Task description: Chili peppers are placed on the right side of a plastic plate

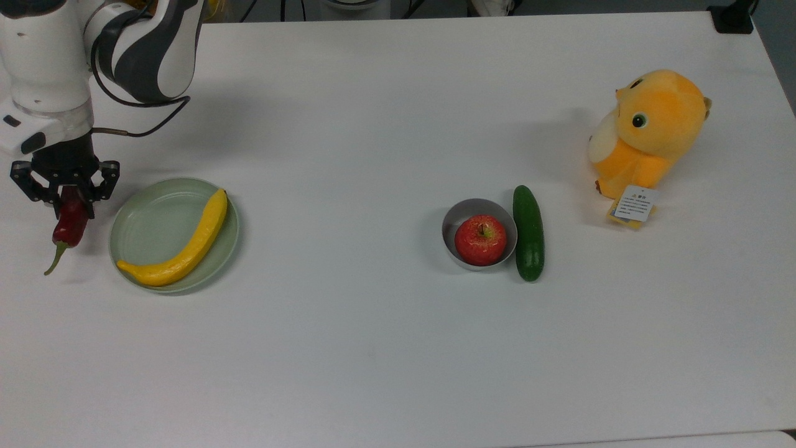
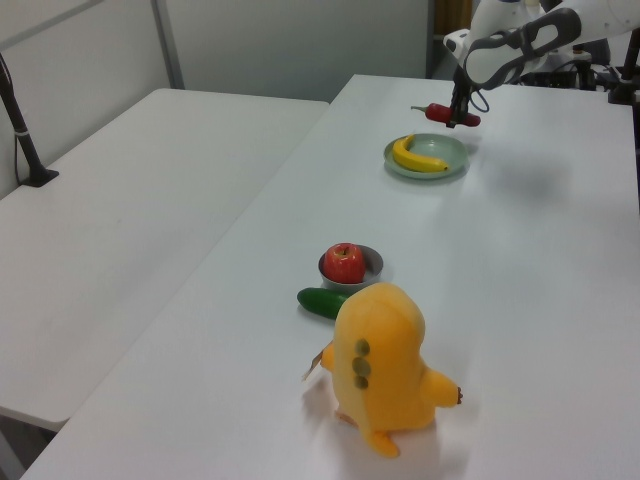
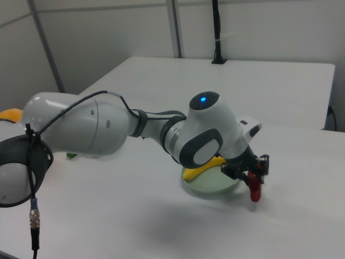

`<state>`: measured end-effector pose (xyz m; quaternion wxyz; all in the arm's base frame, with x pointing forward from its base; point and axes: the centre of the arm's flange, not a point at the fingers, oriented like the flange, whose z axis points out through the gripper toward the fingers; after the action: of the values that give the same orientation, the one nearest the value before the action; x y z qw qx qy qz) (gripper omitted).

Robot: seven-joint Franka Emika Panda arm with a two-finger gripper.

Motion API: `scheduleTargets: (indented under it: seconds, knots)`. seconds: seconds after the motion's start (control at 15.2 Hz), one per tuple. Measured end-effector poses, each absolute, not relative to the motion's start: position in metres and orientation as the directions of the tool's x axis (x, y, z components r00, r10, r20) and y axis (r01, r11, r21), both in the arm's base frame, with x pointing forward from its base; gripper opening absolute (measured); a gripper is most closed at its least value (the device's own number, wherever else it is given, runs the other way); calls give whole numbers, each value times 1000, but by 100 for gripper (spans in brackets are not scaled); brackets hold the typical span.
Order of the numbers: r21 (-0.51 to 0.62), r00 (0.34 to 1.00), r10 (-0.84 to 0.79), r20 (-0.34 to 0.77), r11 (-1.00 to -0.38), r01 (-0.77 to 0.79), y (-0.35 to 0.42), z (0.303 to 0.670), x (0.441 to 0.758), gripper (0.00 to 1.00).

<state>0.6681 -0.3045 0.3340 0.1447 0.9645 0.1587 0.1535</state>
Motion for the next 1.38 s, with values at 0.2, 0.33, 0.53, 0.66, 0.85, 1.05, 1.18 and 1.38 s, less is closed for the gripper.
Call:
scheduleTargets:
  seconds: [0.2,0.33,0.53,0.66,0.85,1.05,1.18,1.38]
  knots:
    - [333,898,358,255,-904,266,-301,327,671,42]
    - [337,896,363,257,-902,269,-299,323,673,42]
    - [338,894,367,257,-901,272,-296,322,675,52]
    - [339,893,368,260,-901,272,-295,324,676,72]
    - [346,890,369,268,-899,269,-296,329,678,85]
    - [358,882,370,291,-897,258,-296,345,682,88]
    - [363,874,353,334,-904,227,-293,371,684,94]
    - [344,863,289,414,-928,145,-285,428,680,100]
